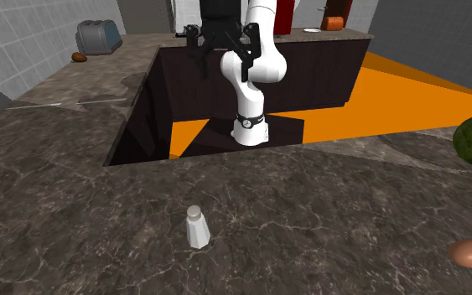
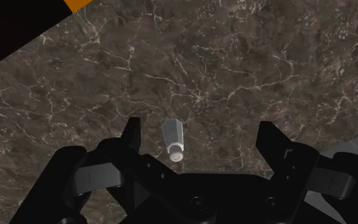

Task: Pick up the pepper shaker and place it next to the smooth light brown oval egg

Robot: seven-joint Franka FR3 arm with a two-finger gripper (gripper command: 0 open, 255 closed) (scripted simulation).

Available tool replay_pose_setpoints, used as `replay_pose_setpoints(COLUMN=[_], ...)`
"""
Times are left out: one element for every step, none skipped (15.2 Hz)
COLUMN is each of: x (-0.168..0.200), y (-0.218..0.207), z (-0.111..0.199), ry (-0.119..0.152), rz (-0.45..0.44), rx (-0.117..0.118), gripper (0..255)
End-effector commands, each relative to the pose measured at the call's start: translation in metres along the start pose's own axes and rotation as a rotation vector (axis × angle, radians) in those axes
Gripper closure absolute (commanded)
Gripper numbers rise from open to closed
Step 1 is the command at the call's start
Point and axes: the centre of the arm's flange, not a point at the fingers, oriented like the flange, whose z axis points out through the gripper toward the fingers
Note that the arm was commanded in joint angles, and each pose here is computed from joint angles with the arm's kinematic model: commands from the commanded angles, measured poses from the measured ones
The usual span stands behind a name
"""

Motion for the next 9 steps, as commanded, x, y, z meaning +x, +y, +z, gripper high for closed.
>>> replay_pose_setpoints(x=[0.018, 0.027, 0.035, 0.044, 0.052, 0.061, 0.069, 0.077, 0.086], y=[0.002, 0.003, 0.003, 0.004, 0.004, 0.005, 0.005, 0.005, 0.006], z=[0.02, 0.031, 0.041, 0.052, 0.062, 0.072, 0.083, 0.093, 0.104], ry=[-0.003, -0.006, -0.008, -0.01, -0.013, -0.015, -0.018, -0.02, -0.022], rz=[-0.016, -0.024, -0.032, -0.04, -0.048, -0.055, -0.063, -0.071, -0.079], rx=[-0.001, -0.002, -0.002, -0.003, -0.003, -0.004, -0.005, -0.005, -0.006], gripper=[0, 0, 0, 0, 0, 0, 0, 0, 0])
